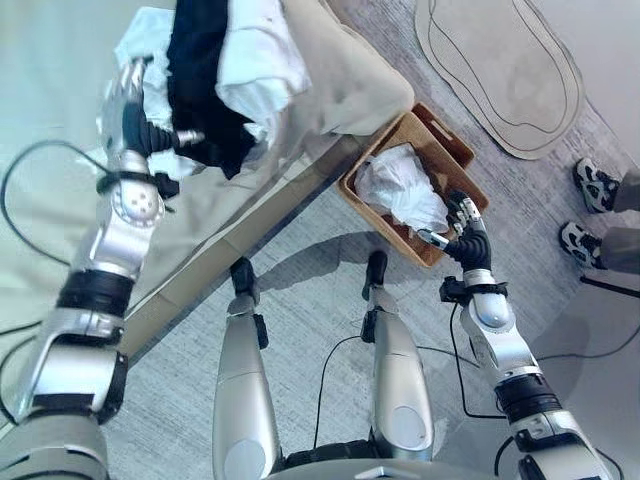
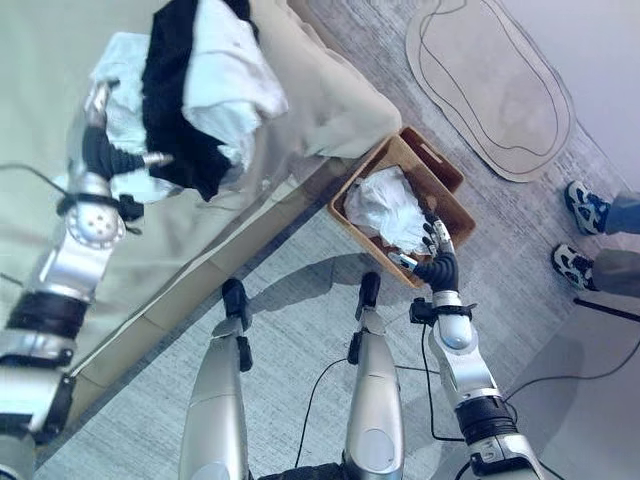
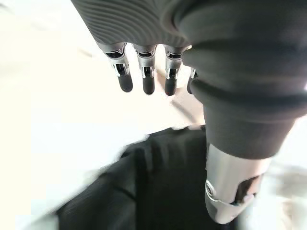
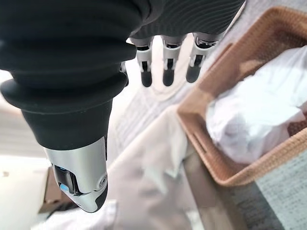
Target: Pick up clothes into the bucket
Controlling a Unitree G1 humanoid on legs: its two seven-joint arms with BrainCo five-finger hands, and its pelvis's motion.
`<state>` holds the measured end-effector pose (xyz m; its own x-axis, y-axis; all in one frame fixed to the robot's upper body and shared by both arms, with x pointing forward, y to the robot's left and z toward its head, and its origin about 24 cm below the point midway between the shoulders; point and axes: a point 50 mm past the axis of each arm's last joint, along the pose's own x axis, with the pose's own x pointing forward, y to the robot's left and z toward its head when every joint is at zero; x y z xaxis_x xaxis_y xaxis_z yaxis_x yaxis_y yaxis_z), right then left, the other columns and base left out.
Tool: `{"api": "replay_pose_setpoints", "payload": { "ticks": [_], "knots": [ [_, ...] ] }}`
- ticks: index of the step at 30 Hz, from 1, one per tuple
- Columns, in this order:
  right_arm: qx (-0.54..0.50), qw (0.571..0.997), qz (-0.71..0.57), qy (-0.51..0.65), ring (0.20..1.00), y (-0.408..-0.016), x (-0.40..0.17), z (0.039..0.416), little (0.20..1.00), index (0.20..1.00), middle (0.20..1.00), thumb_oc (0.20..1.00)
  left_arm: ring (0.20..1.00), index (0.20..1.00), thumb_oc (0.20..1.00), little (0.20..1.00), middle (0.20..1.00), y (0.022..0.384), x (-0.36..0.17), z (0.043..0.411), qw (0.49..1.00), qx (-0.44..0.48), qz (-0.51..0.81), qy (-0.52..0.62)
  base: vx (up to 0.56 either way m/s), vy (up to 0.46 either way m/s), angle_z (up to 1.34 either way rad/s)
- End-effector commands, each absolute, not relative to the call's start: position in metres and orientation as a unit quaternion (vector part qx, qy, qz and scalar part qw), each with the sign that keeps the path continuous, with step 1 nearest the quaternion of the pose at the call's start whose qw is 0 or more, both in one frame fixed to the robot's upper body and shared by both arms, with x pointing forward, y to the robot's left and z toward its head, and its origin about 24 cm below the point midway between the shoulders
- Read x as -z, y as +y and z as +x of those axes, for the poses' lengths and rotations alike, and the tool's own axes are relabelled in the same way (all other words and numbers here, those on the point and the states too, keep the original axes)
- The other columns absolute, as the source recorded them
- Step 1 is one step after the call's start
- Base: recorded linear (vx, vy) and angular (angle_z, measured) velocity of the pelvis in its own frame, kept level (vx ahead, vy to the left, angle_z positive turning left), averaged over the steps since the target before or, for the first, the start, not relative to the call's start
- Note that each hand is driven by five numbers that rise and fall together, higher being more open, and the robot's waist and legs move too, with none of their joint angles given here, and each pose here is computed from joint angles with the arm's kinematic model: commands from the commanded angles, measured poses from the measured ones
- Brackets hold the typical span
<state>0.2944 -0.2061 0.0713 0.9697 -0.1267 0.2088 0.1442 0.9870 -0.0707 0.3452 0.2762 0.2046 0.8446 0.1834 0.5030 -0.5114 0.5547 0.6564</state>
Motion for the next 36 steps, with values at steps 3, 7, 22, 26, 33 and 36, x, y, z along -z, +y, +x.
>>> {"api": "replay_pose_setpoints", "payload": {
  "ticks": [3,7,22,26,33,36],
  "knots": [
    [0.109,0.987,-0.047,-0.109,1.0,-0.228,-0.072,0.282,1.0,1.0,1.0,1.0,1.0,1.0,1.0,1.0,1.0,0.281,-0.171,0.319,0.912,-0.165,0.321,-0.192,0.0,0.007,0.01],
    [0.105,0.987,-0.048,-0.112,1.0,-0.231,-0.073,0.281,1.0,1.0,1.0,1.0,1.0,1.0,1.0,1.0,1.0,0.276,-0.147,0.297,0.943,-0.118,0.242,-0.194,0.0,0.019,0.06],
    [0.094,0.987,-0.056,-0.119,1.0,-0.227,-0.071,0.279,1.0,1.0,1.0,1.0,1.0,1.0,1.0,1.0,1.0,0.229,-0.223,0.316,0.874,-0.159,0.274,-0.369,0.0,0.0,0.02],
    [0.087,0.987,-0.06,-0.119,1.0,-0.225,-0.073,0.282,1.0,1.0,1.0,1.0,1.0,1.0,1.0,1.0,1.0,0.225,-0.243,0.327,0.838,-0.167,0.353,-0.38,0.0,0.0,0.0],
    [0.069,0.988,-0.065,-0.121,1.0,-0.22,-0.076,0.287,1.0,1.0,1.0,1.0,1.0,1.0,1.0,1.0,1.0,0.228,-0.272,0.351,0.773,-0.203,0.479,-0.362,0.0,0.012,-0.01],
    [0.06,0.987,-0.075,-0.13,1.0,-0.217,-0.082,0.289,1.0,1.0,1.0,1.0,1.0,1.0,1.0,1.0,1.0,0.238,-0.281,0.356,0.744,-0.219,0.531,-0.342,-0.02,0.031,-0.03]
  ]
}}
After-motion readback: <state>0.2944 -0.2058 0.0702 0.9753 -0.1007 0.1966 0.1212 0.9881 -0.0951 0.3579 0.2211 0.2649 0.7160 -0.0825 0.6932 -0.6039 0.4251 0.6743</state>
